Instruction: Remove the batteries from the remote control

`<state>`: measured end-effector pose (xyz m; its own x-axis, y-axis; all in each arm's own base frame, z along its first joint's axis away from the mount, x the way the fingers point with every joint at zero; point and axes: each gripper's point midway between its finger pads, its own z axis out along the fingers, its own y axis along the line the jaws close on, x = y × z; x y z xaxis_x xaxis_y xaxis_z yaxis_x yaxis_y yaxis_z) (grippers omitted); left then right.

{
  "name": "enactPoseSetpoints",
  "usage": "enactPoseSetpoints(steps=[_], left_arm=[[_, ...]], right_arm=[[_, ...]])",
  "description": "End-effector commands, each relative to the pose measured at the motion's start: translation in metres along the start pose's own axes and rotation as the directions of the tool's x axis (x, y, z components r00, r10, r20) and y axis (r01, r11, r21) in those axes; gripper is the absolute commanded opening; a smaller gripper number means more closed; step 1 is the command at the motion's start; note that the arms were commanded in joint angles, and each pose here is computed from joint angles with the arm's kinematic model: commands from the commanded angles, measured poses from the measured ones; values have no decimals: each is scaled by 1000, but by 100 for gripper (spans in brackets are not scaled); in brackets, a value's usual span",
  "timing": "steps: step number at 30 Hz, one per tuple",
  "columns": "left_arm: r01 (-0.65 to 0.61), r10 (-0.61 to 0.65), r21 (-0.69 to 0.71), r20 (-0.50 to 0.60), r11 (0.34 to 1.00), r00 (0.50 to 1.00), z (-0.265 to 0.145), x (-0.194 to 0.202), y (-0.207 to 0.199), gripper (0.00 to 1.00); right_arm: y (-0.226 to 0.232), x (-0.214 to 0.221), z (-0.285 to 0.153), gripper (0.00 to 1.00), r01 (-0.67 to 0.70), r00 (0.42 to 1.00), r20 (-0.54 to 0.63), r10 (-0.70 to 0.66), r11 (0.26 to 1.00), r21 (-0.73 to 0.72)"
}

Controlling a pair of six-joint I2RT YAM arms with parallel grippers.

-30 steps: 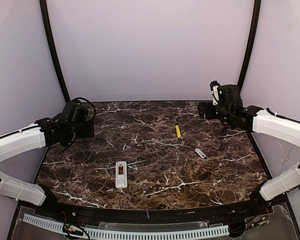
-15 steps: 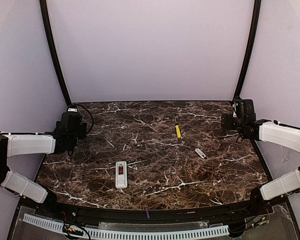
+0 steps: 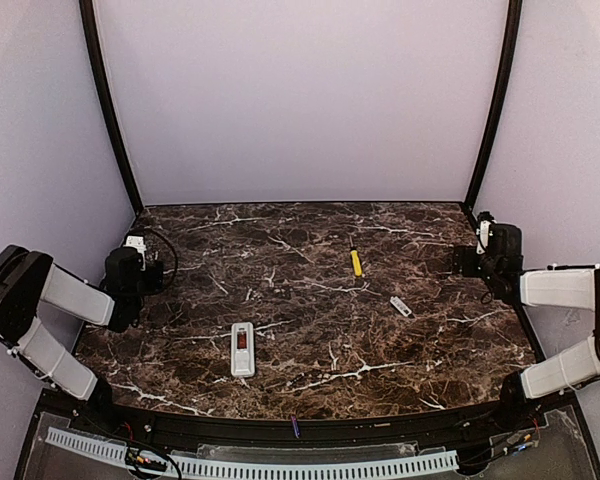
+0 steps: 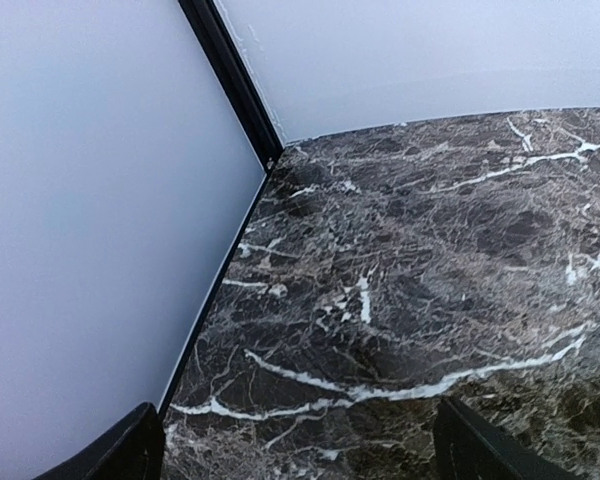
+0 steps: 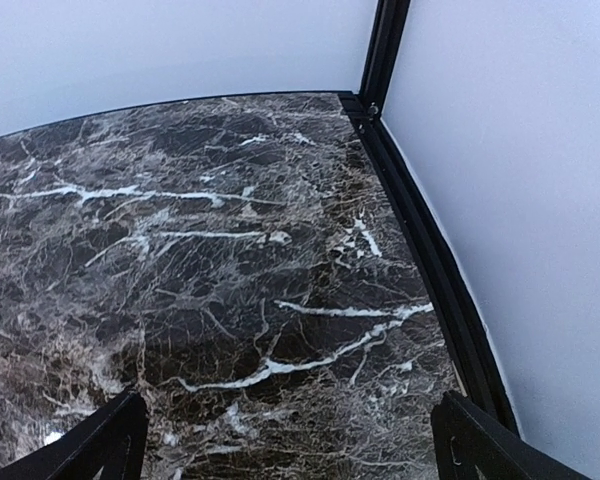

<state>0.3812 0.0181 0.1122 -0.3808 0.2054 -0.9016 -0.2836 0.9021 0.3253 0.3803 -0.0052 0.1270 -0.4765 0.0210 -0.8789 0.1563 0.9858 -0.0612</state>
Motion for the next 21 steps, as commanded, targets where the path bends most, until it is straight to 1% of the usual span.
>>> enactPoseSetpoints(steps=[1, 7, 10, 11, 12, 13, 15, 16, 17, 18, 20, 21], left_arm=[[47, -52, 50, 111, 998, 992, -2, -7, -1, 94], [50, -66, 144, 108, 988, 992, 0, -5, -10, 93], [77, -97, 163, 119, 984, 988, -1, -5, -7, 92], [100, -118, 172, 100, 980, 988, -1, 5, -5, 92], [115, -138, 166, 133, 979, 981, -2, 5, -2, 92], [115, -139, 158, 149, 981, 979, -3, 4, 1, 92], [112, -135, 178, 122, 978, 983, -3, 7, -3, 93], [102, -126, 181, 128, 978, 984, -1, 6, -5, 92], [104, -129, 181, 132, 978, 983, -1, 5, -4, 93], [106, -129, 183, 120, 977, 984, -1, 5, -5, 97], [103, -125, 181, 117, 978, 985, -1, 7, -5, 98], [104, -129, 179, 134, 978, 983, -1, 4, -4, 98]], right_arm=[[7, -20, -7, 99, 44, 984, 174, -31, 996, -72], [9, -15, -15, 99, 105, 958, 276, -73, 989, -102], [12, -13, -19, 99, 108, 940, 336, -54, 984, -142], [14, -15, -21, 99, 114, 932, 360, -51, 982, -153], [16, -15, -21, 98, 130, 928, 366, -62, 978, -162], [17, -16, -21, 99, 138, 926, 371, -67, 976, -168], [19, -18, -22, 99, 160, 913, 399, -80, 972, -171], [21, -19, -23, 99, 175, 907, 412, -86, 968, -182], [22, -18, -23, 99, 184, 902, 422, -91, 966, -184], [22, -20, -24, 99, 189, 891, 446, -91, 965, -181], [20, -15, -22, 99, 184, 887, 454, -87, 967, -174], [20, -13, -23, 99, 183, 882, 463, -84, 968, -174]])
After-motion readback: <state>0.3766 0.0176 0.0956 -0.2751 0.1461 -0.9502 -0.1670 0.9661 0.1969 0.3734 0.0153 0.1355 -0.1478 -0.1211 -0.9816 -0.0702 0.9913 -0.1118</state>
